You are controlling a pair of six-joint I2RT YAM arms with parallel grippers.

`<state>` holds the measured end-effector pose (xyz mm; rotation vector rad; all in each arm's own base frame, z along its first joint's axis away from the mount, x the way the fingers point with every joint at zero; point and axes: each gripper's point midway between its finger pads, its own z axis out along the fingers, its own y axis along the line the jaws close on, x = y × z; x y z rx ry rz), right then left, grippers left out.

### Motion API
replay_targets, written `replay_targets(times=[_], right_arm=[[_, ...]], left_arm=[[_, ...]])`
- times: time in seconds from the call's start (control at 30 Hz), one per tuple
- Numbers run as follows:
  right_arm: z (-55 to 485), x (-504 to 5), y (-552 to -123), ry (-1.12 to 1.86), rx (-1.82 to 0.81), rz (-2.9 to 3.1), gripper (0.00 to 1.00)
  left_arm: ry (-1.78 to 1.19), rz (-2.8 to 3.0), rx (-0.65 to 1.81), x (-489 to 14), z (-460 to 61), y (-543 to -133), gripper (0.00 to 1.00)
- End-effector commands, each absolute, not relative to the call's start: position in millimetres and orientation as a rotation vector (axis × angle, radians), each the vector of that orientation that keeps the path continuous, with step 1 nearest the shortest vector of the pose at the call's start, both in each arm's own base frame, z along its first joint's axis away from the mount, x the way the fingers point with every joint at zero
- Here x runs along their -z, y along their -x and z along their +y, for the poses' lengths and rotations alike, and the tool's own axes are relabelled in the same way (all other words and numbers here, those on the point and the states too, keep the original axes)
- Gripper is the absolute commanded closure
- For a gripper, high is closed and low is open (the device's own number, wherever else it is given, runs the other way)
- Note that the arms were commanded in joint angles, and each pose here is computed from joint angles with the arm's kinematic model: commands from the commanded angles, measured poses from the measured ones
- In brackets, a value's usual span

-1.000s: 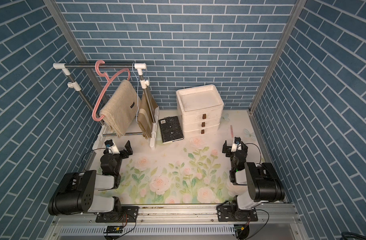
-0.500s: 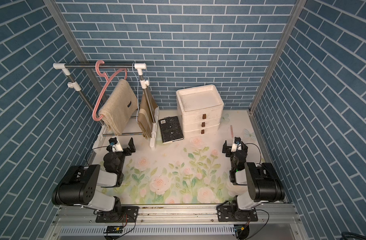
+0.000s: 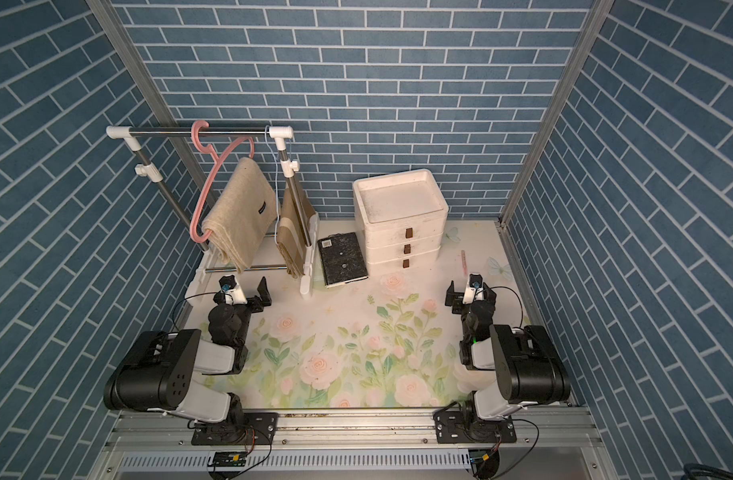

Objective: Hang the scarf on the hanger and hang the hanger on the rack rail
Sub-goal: Reset both arms

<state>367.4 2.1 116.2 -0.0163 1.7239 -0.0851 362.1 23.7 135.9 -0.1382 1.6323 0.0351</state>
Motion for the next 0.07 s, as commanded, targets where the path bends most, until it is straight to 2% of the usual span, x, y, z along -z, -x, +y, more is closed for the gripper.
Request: replay_targets(times=[0.0, 0.03], right_arm=[[5.6, -126.5, -371.8, 0.045, 0.089, 1.686, 0.0], [5.3, -126.4, -371.3, 0.044, 0.09, 1.685, 0.0]], left_arm=[[0.12, 1.633, -0.035, -136.4, 21.3, -364.3, 0.0], [0.12, 1.633, -0.036, -136.3, 21.3, -364.3, 0.0]])
